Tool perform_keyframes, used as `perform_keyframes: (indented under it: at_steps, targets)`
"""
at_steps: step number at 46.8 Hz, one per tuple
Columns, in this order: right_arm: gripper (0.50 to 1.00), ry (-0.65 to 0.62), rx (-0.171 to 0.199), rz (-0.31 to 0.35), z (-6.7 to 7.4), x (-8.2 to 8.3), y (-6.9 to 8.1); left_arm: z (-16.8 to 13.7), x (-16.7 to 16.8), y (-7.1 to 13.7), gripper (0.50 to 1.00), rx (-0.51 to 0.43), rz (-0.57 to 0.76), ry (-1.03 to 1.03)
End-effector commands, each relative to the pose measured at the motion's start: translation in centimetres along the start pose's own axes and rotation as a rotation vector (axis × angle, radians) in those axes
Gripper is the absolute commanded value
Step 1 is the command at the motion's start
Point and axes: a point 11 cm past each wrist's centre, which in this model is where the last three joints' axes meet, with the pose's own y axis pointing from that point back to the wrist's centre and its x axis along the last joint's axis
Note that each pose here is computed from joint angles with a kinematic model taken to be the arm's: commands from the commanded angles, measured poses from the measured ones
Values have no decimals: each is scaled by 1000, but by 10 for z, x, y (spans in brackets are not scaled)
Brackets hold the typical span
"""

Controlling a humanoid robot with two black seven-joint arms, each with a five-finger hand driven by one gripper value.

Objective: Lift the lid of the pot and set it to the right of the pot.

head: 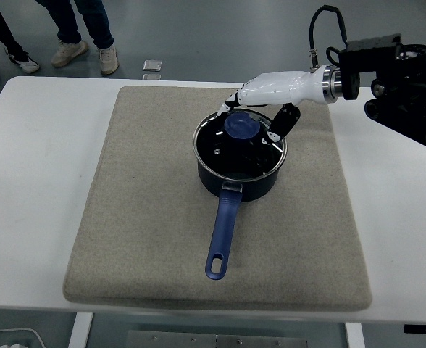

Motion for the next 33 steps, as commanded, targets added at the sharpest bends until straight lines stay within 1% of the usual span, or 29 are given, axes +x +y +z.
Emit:
perform_keyframes:
  at_steps: [1, 8, 10, 12, 13, 24, 33]
  targets:
    - [740, 3, -1, -4, 0, -2, 0, 0, 0, 0, 1000, -1, -1, 0]
    - [650, 9, -2, -7, 0, -1, 0, 0, 0, 0, 1000, -1, -1, 0]
    - [593, 11, -2, -9, 0, -2, 0, 0, 0, 0, 1000, -1, -1, 0]
    - [517, 16, -3, -11, 0, -2, 0, 0, 0, 0, 1000, 0, 1, 0]
    - [500, 20, -4, -12, 0, -1, 0, 0, 0, 0, 1000, 0, 1, 0]
    - [500, 39, -8, -29, 1, -1, 0, 0, 0, 0, 1000, 1, 1, 0]
    - [500, 49, -10, -33, 0, 4, 2, 0, 0, 0, 1000, 0, 1, 0]
